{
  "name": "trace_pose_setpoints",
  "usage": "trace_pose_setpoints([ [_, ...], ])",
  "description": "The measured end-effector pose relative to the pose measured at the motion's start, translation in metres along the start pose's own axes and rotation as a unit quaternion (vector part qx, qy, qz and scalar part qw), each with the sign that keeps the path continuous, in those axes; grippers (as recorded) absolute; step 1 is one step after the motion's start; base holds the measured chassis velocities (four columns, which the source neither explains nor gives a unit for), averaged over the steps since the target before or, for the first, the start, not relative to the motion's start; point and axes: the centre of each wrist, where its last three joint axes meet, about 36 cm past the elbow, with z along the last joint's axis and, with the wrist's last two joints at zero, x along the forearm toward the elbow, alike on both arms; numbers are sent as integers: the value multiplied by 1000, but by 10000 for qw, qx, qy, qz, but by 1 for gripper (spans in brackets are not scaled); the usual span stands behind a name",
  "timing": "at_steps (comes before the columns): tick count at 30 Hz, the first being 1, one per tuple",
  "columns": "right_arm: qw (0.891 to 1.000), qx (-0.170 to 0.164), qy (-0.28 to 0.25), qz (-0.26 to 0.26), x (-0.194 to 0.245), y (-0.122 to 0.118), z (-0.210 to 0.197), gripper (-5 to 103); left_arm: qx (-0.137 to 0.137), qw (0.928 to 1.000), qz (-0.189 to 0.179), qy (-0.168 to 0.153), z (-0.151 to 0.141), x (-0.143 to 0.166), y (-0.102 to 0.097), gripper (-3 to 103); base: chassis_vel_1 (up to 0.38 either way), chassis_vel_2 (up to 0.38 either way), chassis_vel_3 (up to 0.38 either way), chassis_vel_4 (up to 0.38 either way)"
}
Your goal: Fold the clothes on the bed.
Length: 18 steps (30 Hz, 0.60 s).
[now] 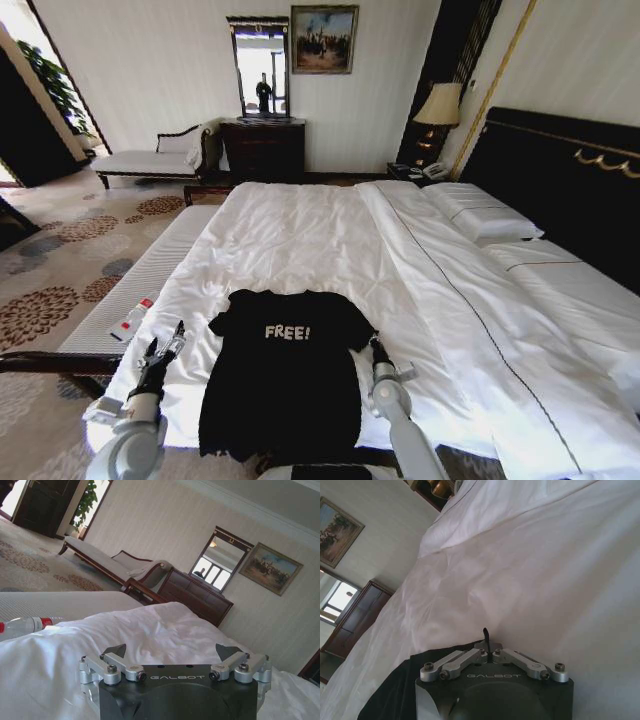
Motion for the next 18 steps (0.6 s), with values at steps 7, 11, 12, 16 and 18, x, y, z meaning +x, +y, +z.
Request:
trace_pose_setpoints([
  [7, 9997, 2, -207, -143, -6, 8, -13, 0, -18, 10000, -12, 4, 1, -1, 0, 100, 0, 0, 0, 0],
  [11, 9988, 22, -317, -361, -5, 14, -22, 0, -52, 10000, -26, 26, 4, 0, -1, 100, 0, 0, 0, 0],
  [12, 9987, 26, -326, -387, -5, 15, -23, 0, -61, 10000, -30, 32, 5, 0, -1, 100, 0, 0, 0, 0],
  [16, 9978, 82, -374, -535, -6, 19, -27, 0, -92, 9999, -51, 53, 8, 2, -2, 100, 0, 0, 0, 0],
  [18, 9972, 179, -396, -611, -8, 21, -29, 0, -102, 9999, -67, 64, 9, 4, -2, 100, 0, 0, 0, 0],
])
